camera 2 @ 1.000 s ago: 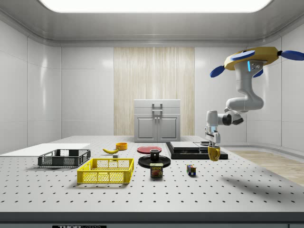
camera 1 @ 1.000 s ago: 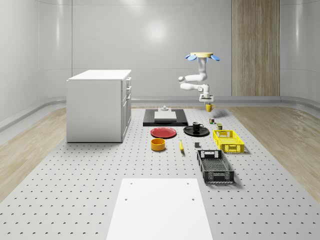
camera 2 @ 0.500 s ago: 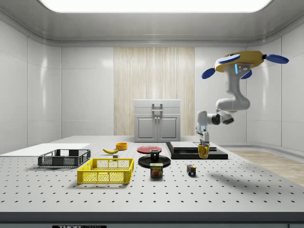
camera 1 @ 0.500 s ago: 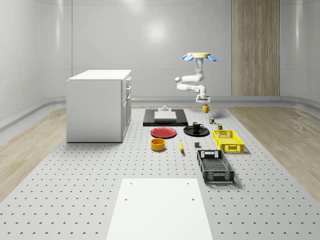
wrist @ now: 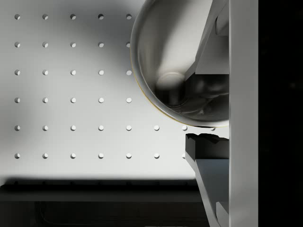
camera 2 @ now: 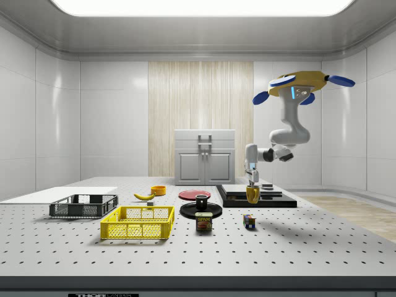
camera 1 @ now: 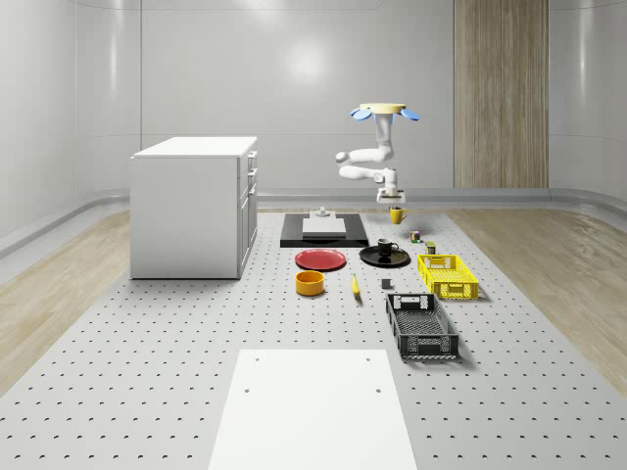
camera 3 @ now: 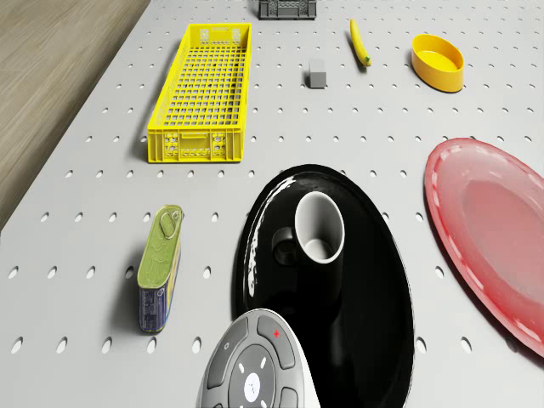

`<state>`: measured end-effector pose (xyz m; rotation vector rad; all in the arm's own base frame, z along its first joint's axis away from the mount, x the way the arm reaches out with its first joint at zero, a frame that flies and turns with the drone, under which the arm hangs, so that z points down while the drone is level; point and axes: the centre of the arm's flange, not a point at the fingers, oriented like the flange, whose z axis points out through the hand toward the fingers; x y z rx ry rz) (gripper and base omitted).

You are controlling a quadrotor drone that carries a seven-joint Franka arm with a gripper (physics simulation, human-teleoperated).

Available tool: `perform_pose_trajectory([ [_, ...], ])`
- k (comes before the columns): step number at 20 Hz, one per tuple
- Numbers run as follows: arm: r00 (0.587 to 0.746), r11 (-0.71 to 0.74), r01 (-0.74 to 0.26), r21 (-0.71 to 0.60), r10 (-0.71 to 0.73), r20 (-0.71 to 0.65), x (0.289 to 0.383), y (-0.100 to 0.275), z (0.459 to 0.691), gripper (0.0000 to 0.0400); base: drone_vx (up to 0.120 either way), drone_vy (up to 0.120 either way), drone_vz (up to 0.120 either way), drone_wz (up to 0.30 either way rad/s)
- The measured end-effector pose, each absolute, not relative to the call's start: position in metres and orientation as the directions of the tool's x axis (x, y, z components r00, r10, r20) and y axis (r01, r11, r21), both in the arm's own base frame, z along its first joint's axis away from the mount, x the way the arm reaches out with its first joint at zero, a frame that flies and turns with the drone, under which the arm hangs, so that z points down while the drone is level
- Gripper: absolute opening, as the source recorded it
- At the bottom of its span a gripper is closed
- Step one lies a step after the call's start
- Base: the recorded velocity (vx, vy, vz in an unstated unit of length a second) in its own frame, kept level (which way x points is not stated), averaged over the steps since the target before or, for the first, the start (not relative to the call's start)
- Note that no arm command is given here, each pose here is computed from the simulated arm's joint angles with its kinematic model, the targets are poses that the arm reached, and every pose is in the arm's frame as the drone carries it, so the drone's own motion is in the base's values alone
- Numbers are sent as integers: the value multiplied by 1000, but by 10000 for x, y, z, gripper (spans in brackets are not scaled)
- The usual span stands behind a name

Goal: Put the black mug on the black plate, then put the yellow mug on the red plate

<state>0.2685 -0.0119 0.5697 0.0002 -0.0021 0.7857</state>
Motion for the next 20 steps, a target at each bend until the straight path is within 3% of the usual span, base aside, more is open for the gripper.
perform_pose_trajectory([
  [20, 707, 707, -707, -1, 707, 2, 2685, -119, 5697, 110, 120, -120, 0, 0],
])
